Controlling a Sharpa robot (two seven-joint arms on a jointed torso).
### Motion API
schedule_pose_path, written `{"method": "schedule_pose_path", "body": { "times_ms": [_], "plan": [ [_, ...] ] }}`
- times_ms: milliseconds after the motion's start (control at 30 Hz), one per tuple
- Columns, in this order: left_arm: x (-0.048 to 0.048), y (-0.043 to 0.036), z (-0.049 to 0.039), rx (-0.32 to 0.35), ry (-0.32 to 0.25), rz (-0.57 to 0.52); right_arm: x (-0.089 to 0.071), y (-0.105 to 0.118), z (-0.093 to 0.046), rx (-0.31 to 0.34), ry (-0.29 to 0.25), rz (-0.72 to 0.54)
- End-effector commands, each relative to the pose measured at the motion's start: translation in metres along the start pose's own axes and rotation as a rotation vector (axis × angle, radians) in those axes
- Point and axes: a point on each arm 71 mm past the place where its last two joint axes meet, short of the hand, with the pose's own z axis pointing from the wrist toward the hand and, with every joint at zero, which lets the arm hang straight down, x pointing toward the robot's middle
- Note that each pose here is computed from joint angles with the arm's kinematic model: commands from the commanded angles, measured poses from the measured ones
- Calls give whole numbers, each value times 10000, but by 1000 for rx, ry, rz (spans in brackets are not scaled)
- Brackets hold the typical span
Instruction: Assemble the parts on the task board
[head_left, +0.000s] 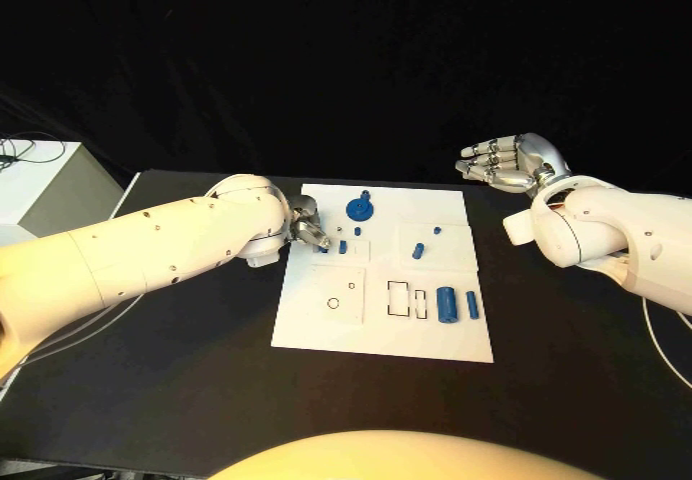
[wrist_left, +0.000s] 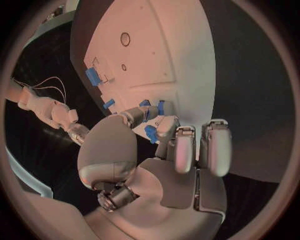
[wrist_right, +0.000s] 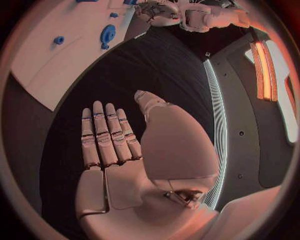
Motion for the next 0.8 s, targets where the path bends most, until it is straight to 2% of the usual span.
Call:
{"method": "schedule_pose_path", "body": {
  "times_ms": [33,367,800],
  "plan": [
    [25,56,10,-30,10,5,13,12,0,-15,15,0],
    [31,42,35,-34,28,9,15,11,0,-15,17,1],
    [79,-18,98,-37,68,22,22,13,3,-15,19,1]
  ]
}}
